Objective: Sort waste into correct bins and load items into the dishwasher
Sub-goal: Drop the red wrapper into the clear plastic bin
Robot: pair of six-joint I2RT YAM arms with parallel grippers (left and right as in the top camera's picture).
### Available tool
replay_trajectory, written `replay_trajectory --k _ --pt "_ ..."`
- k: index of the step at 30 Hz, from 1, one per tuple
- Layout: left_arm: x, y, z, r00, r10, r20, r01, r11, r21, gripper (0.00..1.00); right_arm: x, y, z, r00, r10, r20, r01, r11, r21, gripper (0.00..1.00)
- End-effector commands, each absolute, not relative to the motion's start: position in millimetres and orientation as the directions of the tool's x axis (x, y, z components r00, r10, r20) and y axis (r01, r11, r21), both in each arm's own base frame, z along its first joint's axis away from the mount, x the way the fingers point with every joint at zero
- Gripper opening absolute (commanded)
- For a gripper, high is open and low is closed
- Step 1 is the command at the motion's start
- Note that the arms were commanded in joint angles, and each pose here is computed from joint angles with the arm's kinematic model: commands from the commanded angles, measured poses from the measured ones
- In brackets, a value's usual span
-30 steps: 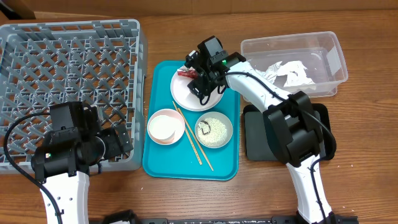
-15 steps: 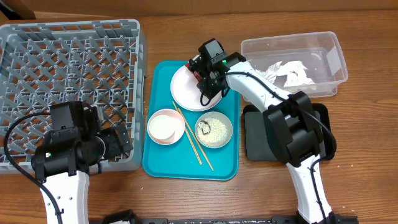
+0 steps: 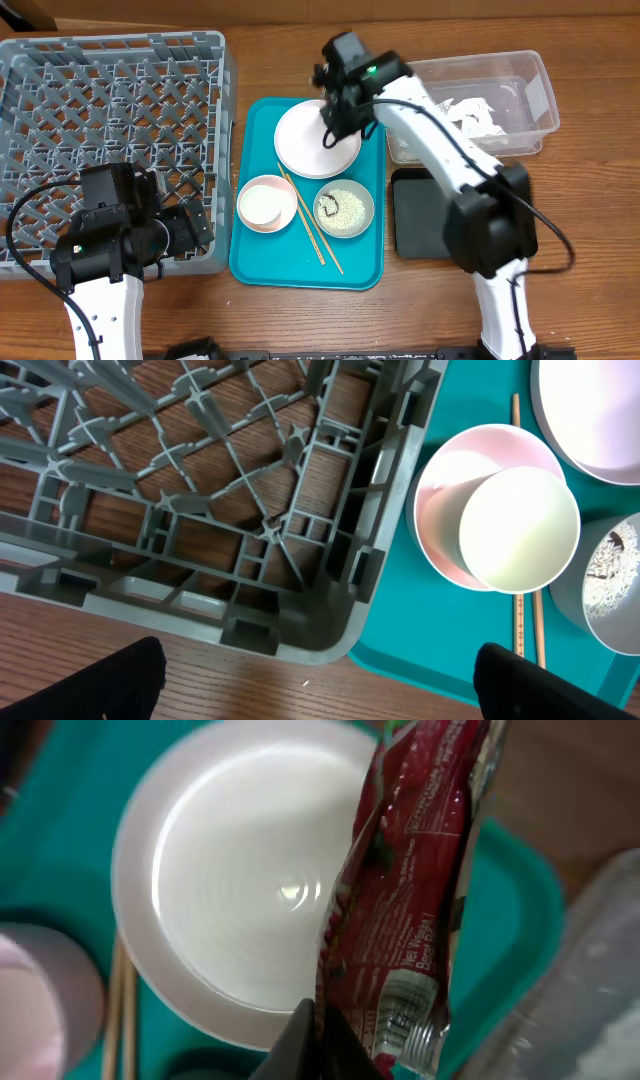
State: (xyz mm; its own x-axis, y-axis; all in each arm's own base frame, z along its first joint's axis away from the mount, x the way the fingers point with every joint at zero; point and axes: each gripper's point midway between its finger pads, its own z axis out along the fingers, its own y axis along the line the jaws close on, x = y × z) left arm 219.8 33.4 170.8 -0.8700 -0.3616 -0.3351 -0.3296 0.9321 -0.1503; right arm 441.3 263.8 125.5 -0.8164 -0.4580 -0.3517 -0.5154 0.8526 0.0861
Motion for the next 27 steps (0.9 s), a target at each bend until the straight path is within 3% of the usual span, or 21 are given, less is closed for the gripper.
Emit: replay_trajectory --k 1,5,11,13,15,20,27 --pt "224.8 36.8 177.8 -0.867 -0.346 -0.36 -0.317 0.938 -0.14 1.0 461.5 221.6 212.7 -0.852 -0.176 -0.493 -0.293 0.941 0.169 0.04" --pt "225.5 36.5 178.1 -0.866 -0.346 -0.362 -0.316 0.938 -0.142 1.0 475.2 152.2 212.8 -0.9 0.099 -0.424 -0.006 0.971 0.24 0.04" --pt "226.5 36.4 178.6 -0.863 -0.349 -0.365 -0.317 0.937 -0.146 1.0 481.3 96.5 199.3 -0.903 0.21 -0.374 0.125 0.963 0.238 0.04" --pt "226.5 36.3 178.5 -0.863 -0.349 -0.365 -0.317 0.937 -0.146 1.0 481.2 89.2 195.1 -0.904 0.222 -0.364 0.141 0.962 0.234 0.12" --pt "226.6 36.4 178.6 -0.863 -0.349 -0.365 -0.317 0.937 -0.146 1.0 482.3 87.9 194.6 -0.903 0.224 -0.366 0.143 0.961 0.235 0.3" --pt "227.4 36.6 178.9 -0.862 -0.348 -0.369 -0.316 0.937 -0.146 1.0 482.2 88.0 194.6 -0.904 0.224 -0.365 0.143 0.961 0.235 0.56" --pt "228.1 36.9 179.2 -0.861 -0.348 -0.372 -0.316 0.938 -0.146 1.0 463.9 62.2 226.0 -0.879 0.301 -0.37 0.212 0.942 0.262 0.64"
